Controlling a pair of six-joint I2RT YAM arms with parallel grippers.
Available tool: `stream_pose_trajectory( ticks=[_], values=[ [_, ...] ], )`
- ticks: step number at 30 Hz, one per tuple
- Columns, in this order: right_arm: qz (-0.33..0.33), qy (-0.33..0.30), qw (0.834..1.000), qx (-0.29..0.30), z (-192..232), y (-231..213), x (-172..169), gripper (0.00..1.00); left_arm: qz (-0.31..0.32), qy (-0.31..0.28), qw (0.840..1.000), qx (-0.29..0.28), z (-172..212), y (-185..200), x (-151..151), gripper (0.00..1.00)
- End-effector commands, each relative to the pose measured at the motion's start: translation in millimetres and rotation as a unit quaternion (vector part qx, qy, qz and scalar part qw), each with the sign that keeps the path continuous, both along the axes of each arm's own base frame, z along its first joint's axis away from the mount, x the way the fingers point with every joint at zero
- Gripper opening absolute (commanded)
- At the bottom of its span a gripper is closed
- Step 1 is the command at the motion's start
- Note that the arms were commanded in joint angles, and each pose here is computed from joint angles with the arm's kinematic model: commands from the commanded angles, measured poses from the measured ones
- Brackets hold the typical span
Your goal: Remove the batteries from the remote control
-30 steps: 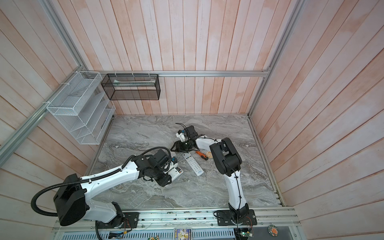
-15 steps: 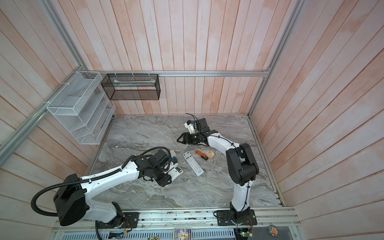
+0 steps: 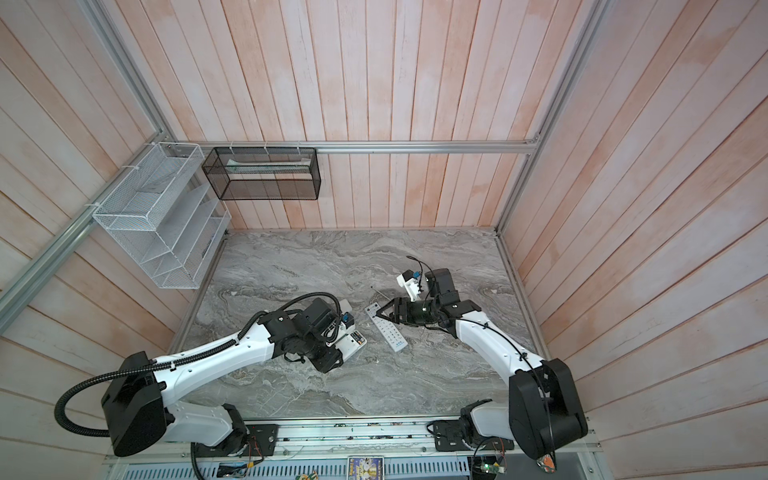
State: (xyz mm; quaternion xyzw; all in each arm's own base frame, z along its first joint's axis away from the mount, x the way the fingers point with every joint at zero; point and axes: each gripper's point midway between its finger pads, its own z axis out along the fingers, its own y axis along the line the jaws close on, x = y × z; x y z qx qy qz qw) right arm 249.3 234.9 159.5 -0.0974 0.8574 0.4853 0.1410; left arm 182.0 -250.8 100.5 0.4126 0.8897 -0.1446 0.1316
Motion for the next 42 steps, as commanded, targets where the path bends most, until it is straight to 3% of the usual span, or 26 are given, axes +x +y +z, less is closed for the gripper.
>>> stream_pose_trajectory(
  ticks=[1,13,24,36,42],
  values=[
    [0.038,0.035,0.999,0.015,-9.5,4.4,-27.0,0.69,-0.014,-0.013,0.999,-0.026,11.3,-6.5,-0.9,0.35],
    [0.117,0.047,0.991,0.039,-28.2,45.8,-43.5,0.69,-0.019,-0.014,0.999,-0.045,19.7,-8.3,-5.0,0.34],
    [0.133,0.050,0.989,0.027,-35.1,64.9,-37.9,0.67,-0.019,-0.013,0.999,-0.045,18.8,-8.2,-5.3,0.34],
    [0.028,-0.017,0.995,-0.095,-30.6,20.7,8.9,0.68,-0.003,-0.005,0.999,0.033,-19.7,-1.0,9.8,0.33],
    [-0.051,-0.075,0.966,-0.243,-36.8,-27.5,50.3,0.68,-0.014,-0.016,0.997,0.072,-41.8,-1.5,22.8,0.34]
  ],
)
